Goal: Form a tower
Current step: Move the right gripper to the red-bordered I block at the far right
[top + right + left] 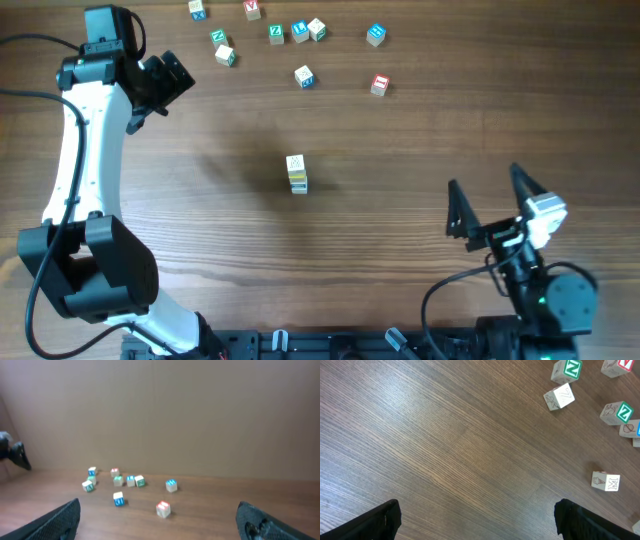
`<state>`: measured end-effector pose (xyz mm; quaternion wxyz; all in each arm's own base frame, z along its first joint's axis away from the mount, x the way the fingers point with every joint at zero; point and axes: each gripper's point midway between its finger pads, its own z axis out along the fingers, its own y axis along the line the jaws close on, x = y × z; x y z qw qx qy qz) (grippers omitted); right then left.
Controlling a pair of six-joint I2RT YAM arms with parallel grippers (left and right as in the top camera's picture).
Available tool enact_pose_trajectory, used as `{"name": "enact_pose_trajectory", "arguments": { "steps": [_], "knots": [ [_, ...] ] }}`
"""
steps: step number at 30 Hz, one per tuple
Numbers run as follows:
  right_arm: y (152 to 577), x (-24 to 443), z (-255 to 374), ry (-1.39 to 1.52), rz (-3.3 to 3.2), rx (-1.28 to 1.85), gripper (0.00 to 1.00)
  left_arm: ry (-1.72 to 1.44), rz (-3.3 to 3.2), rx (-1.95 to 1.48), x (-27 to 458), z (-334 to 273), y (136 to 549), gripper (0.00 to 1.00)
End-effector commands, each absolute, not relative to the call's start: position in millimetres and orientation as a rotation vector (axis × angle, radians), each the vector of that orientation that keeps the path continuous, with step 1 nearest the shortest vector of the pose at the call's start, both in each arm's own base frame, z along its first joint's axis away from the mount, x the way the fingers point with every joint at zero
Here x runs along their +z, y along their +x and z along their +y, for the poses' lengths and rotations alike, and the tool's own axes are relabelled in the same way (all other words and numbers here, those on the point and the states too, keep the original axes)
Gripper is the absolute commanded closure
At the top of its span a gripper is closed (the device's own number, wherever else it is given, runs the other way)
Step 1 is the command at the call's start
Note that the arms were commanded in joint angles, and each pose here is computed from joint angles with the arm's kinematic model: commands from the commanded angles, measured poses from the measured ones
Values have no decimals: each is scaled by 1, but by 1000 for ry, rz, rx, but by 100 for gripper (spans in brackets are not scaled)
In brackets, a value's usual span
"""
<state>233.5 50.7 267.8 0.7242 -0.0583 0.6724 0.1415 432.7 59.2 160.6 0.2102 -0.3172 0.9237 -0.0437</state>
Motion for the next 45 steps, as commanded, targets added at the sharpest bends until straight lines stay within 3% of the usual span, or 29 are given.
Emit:
{"name": "enact_pose_trajectory", "arguments": {
  "steps": [1, 12, 19, 25, 26, 29, 32, 37, 39, 45],
  "knots": [
    [242, 311, 53, -123, 1525, 335, 0, -866, 2539, -118, 174, 61, 434, 0],
    [324, 383, 66, -110, 1950, 409, 0, -866, 2539, -118, 174, 61, 434, 0],
    [378, 344, 71, -58, 2296, 443, 0, -866, 2539, -118, 174, 61, 434, 0],
    [430, 296, 102, 82, 2385, 749, 0, -866, 2539, -118, 174, 61, 434, 0],
    [437, 292, 107, 67, 2377, 781, 4, -866, 2539, -118, 174, 61, 434, 0],
    [457, 275, 115, 145, 2391, 829, 42, -866, 2539, -118, 174, 61, 434, 0],
    [475, 240, 120, 171, 2443, 737, 63, -866, 2539, -118, 174, 61, 434, 0],
    [494, 183, 127, 193, 2533, 522, 74, -866, 2539, -118, 174, 61, 434, 0],
    [500, 159, 137, 204, 2562, 504, 69, -866, 2539, -118, 174, 61, 434, 0],
    [522, 101, 160, 170, 2582, 428, 29, -866, 2539, -118, 174, 61, 434, 0]
  ]
}}
